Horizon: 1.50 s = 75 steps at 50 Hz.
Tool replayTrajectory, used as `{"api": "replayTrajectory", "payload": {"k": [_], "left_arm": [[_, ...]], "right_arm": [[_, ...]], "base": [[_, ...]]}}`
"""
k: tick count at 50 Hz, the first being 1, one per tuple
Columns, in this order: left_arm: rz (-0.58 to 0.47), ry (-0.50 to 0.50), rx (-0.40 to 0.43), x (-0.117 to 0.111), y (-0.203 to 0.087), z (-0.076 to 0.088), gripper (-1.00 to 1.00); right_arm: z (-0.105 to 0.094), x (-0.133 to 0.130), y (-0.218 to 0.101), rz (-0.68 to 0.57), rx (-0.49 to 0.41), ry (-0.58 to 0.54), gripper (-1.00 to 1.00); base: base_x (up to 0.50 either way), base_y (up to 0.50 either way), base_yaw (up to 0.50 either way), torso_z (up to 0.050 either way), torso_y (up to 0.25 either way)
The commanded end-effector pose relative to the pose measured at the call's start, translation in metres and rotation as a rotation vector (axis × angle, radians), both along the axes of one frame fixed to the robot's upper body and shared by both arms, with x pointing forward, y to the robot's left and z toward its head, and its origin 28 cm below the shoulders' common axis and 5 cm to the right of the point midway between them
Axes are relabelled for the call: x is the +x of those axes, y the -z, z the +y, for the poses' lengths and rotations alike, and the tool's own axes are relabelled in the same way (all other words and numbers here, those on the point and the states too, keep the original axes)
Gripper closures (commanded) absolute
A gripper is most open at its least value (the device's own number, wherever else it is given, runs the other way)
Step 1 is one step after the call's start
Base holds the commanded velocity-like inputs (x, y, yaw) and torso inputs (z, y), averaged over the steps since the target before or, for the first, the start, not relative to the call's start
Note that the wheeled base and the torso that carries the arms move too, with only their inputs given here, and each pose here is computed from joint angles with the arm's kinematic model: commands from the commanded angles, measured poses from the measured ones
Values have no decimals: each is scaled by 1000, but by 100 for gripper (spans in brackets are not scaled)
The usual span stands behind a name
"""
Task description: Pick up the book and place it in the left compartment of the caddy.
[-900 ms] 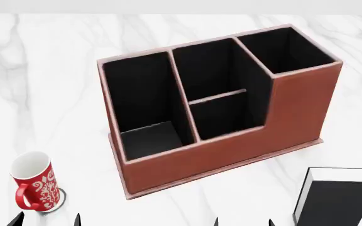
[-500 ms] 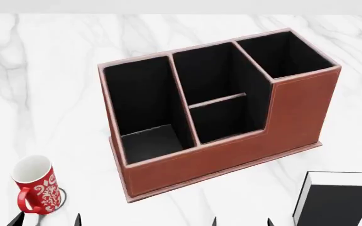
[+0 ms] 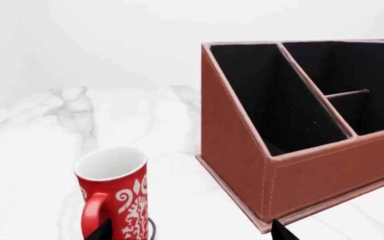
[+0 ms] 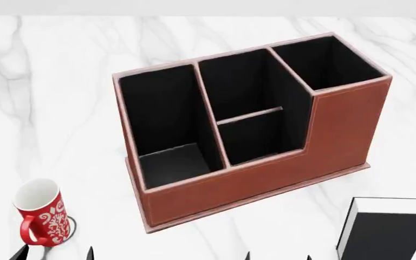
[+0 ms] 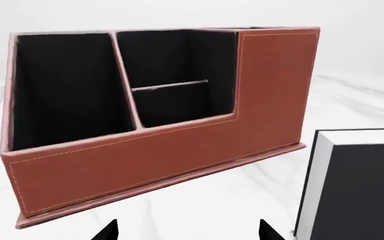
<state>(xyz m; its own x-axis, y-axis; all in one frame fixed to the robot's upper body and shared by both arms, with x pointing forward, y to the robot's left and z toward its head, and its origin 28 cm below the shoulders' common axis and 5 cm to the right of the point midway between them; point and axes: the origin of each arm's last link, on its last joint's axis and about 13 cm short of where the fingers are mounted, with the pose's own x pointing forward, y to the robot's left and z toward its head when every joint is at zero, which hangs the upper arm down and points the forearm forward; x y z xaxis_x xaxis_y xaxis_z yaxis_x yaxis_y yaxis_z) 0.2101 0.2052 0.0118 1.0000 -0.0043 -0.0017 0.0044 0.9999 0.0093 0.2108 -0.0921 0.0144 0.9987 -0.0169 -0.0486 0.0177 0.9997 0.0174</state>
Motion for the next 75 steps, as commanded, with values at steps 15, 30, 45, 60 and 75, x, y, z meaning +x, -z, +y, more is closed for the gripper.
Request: {"api": "replayTrajectory", "payload": {"k": [15,30,45,60,75], "left_arm": [[8,0,0,1,3,-1,-100],[10,0,-1,1,3,-1,-100],[13,1,0,1,3,-1,-100],[13,4,1,1,3,-1,-100],[15,5,0,0,4,-1,-100]], "right_arm": [[-4,-1,-73,-21,8,-2,-100],[-8,6,-84,-12,17,-7,-100],[-28,16,-126,-4,-13,-18,-100],[-28,17,-129,-15,-52,21,-100],[-26,17,-129,-9,-68,18,-100]], "base": [[0,0,0,0,0],[0,0,0,0,0],[0,0,0,0,0],[0,0,0,0,0],[0,-186,0,0,0]]}}
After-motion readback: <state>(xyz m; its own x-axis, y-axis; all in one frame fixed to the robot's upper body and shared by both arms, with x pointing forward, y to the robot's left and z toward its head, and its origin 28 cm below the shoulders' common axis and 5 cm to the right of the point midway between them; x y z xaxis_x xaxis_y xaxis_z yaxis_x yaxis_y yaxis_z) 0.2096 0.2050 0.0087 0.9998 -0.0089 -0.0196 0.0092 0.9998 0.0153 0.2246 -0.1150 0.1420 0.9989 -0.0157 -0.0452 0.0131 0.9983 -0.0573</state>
